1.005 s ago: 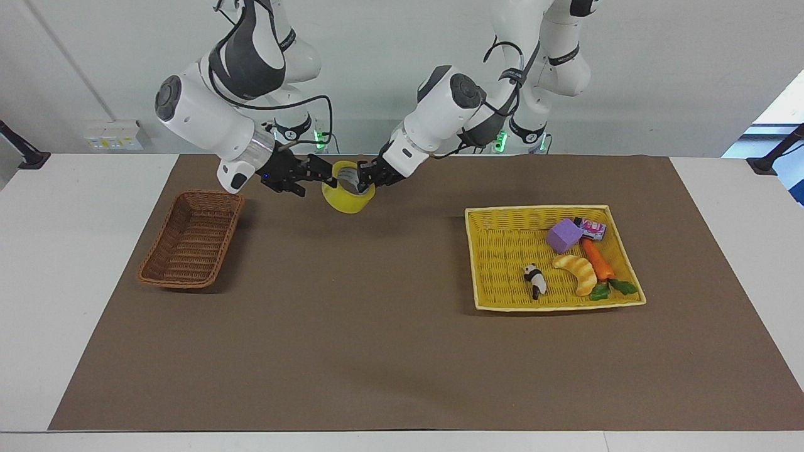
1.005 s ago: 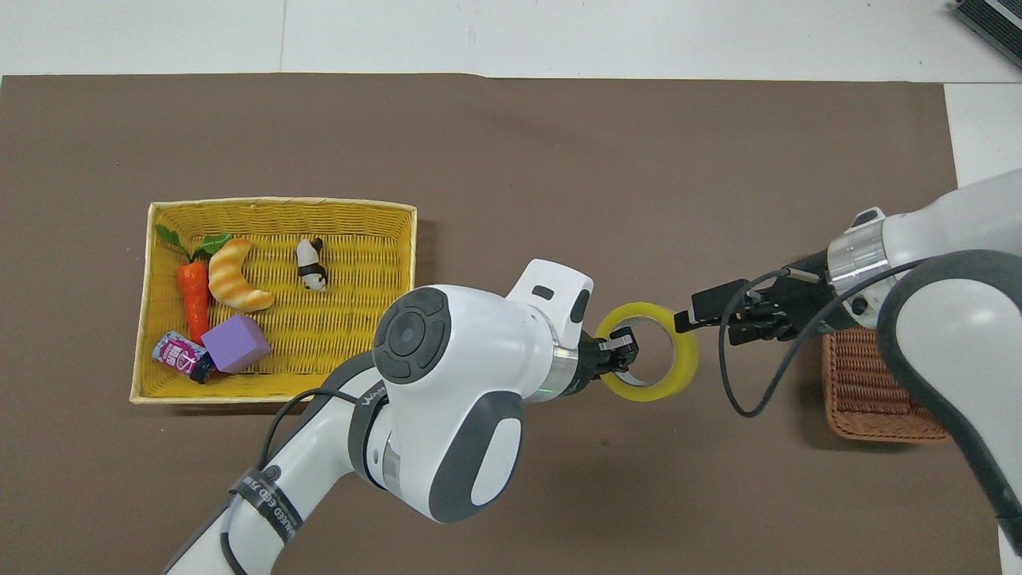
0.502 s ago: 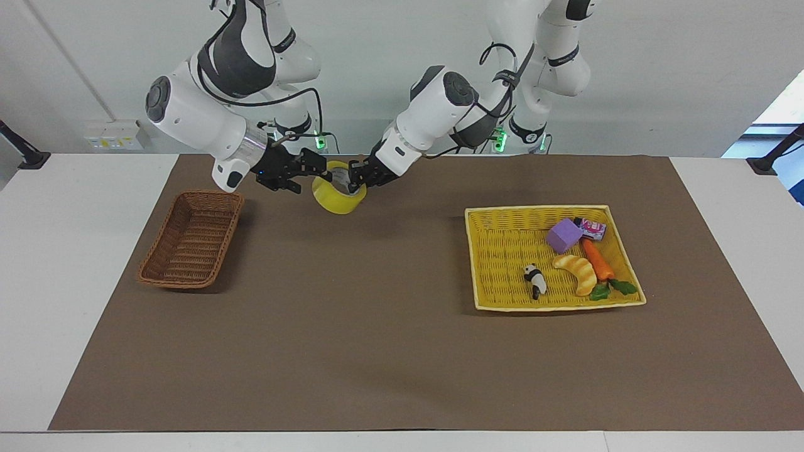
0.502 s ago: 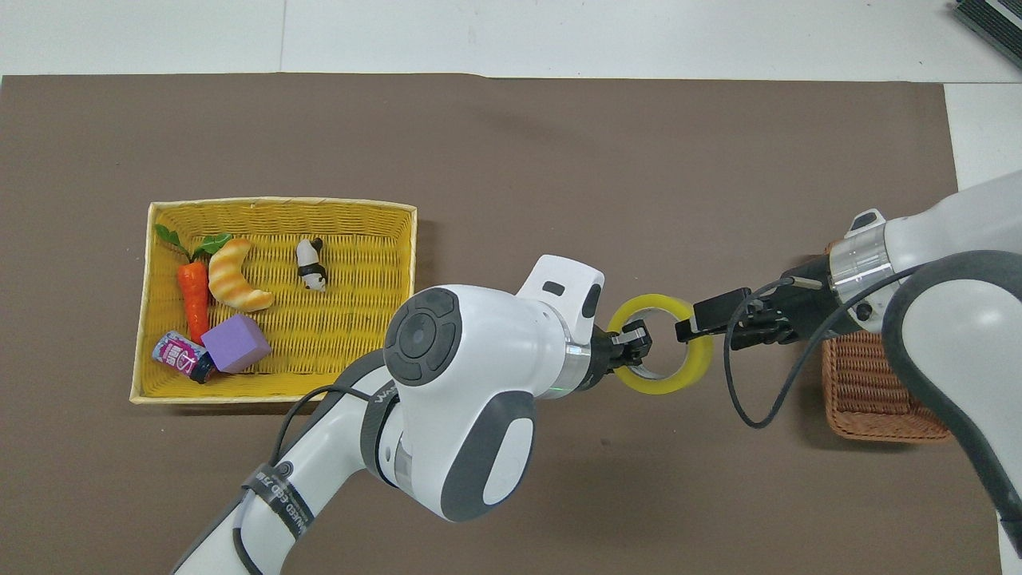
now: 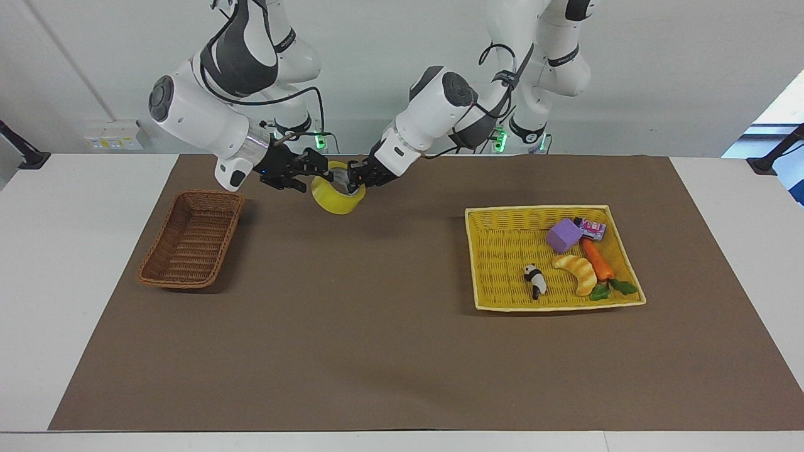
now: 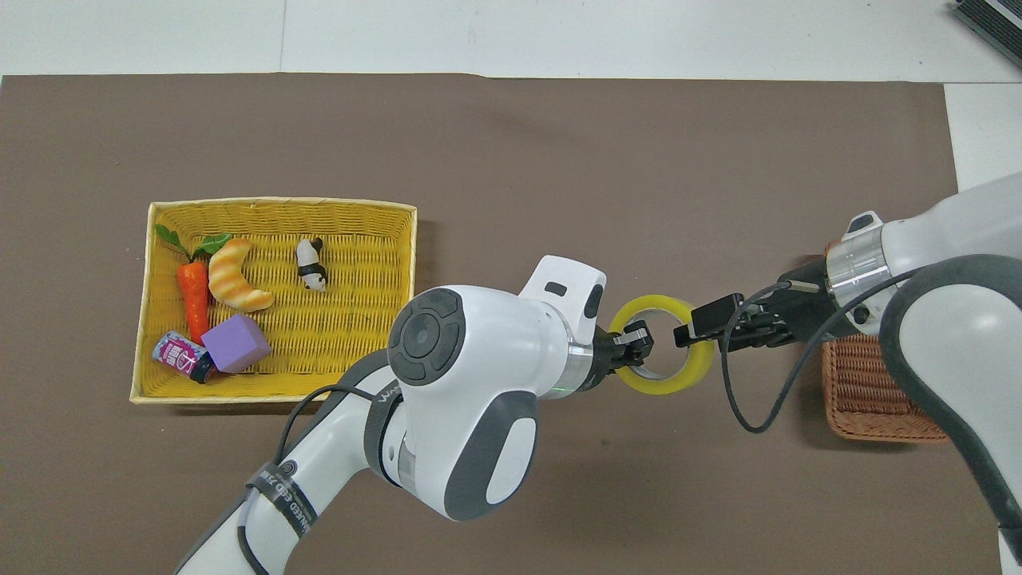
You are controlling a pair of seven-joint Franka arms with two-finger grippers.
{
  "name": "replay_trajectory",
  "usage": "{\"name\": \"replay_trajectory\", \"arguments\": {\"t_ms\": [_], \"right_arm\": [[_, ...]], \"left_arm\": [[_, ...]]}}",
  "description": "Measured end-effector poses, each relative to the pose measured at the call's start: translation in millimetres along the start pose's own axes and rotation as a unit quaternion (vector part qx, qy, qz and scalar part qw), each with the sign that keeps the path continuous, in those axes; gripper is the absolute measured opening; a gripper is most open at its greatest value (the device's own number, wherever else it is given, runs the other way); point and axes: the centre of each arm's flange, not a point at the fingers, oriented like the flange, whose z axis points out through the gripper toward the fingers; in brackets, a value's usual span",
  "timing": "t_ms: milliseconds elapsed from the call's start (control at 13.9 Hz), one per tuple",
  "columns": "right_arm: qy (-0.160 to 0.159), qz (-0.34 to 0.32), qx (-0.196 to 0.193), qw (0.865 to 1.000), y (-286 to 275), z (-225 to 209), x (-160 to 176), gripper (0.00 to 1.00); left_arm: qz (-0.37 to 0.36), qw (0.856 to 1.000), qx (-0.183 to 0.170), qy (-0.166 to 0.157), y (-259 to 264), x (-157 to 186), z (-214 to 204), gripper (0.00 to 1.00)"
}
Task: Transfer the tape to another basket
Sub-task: 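Close the right gripper on the tape rim beside the left gripper, then carry the tape to the wicker basket with the right gripper while the left gripper withdraws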
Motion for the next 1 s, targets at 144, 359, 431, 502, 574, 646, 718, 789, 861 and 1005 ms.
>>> {"name": "replay_trajectory", "arguments": {"t_ms": [144, 359, 431, 502, 574, 646, 718, 789, 861, 1005], "right_arm": [[-0.001, -0.001, -0.001, 1.0, -2, 2, -1, 0.61], [-0.001, 0.0, -0.001, 1.0, -2, 1, 0, 0.59], [-0.002, 0.001, -0.001, 1.0, -1, 3, -1, 0.59], [-0.003, 0.003, -0.002, 1.0, 1, 4, -1, 0.56], [-0.004, 0.004, -0.004, 1.0, 3, 4, -1, 0.56], [-0.007, 0.004, -0.008, 1.0, 4, 7, -1, 0.56], [-0.009, 0.003, -0.01, 1.0, 3, 9, -2, 0.56], [-0.01, 0.004, -0.012, 1.0, 2, 10, -2, 0.56], [-0.011, 0.004, -0.015, 1.0, 3, 11, -2, 0.56], [-0.011, 0.005, -0.023, 1.0, 7, 10, -1, 0.56]], "left_arm": [[-0.007, 1.0, -0.009, 0.009, 2, 2, 0, 0.22], [-0.009, 1.0, -0.011, 0.011, 2, 2, 0, 0.22], [-0.009, 1.0, -0.017, 0.017, 4, 3, -3, 0.31], [-0.011, 1.0, -0.019, 0.019, 5, 5, -5, 0.36], [-0.011, 1.0, -0.021, 0.02, 6, 5, -6, 0.37], [-0.013, 0.999, -0.024, 0.021, 8, 5, -8, 0.48], [-0.016, 0.999, -0.026, 0.022, 10, 4, -10, 0.58], [-0.017, 0.999, -0.028, 0.023, 12, 3, -14, 0.68], [-0.018, 0.999, -0.03, 0.023, 14, 2, -19, 0.81], [-0.025, 0.999, -0.026, 0.017, 13, 5, -40, 1.0]]}}
